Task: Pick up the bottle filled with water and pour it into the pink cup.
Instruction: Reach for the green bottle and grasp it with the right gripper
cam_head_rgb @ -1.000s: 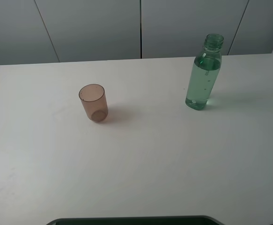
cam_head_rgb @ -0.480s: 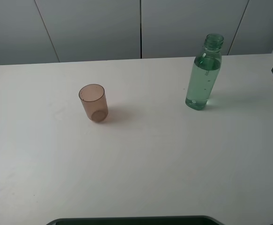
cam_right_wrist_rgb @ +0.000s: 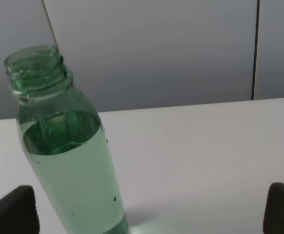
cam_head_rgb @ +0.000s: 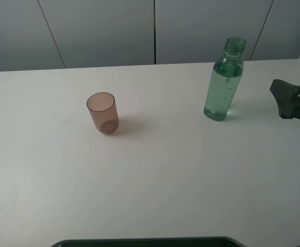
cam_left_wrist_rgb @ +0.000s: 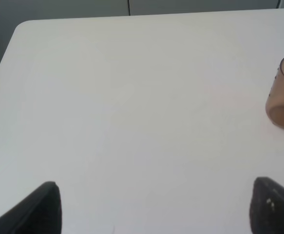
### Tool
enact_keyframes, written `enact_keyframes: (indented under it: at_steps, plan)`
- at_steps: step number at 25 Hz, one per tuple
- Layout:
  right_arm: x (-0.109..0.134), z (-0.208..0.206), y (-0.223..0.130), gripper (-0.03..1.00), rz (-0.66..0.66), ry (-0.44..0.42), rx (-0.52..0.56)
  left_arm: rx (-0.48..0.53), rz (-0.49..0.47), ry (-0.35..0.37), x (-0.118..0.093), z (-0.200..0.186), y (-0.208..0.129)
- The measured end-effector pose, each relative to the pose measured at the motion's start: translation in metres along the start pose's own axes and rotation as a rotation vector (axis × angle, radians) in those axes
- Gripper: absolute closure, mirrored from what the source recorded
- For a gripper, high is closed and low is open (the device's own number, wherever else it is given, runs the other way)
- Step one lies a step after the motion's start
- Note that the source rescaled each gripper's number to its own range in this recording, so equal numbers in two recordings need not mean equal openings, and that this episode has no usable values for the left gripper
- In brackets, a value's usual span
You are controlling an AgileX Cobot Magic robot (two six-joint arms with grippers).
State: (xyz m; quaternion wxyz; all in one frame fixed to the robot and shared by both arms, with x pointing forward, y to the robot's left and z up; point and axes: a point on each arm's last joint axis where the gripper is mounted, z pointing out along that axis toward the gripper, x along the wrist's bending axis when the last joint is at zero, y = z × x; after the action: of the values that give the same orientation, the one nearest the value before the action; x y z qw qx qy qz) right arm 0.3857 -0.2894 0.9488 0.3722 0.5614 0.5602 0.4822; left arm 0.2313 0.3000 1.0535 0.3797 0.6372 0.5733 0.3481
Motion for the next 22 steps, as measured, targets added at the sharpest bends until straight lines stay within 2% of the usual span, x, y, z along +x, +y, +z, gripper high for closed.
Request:
enact_keyframes:
  at_steps: [6,15,19,22]
  plan:
    - [0.001,0.004,-0.012,-0.03,-0.047,0.030,0.070,0.000,0.000,0.000,0.000,0.000,0.000]
    - [0.006,0.010,-0.019,-0.03,-0.077,0.090,0.109,0.000,0.000,0.000,0.000,0.000,0.000]
    - [0.014,0.016,-0.026,-0.03,-0.100,0.130,0.160,0.000,0.000,0.000,0.000,0.000,0.000]
    - [0.020,0.022,-0.025,-0.03,-0.140,0.142,0.159,0.000,0.000,0.000,0.000,0.000,0.000]
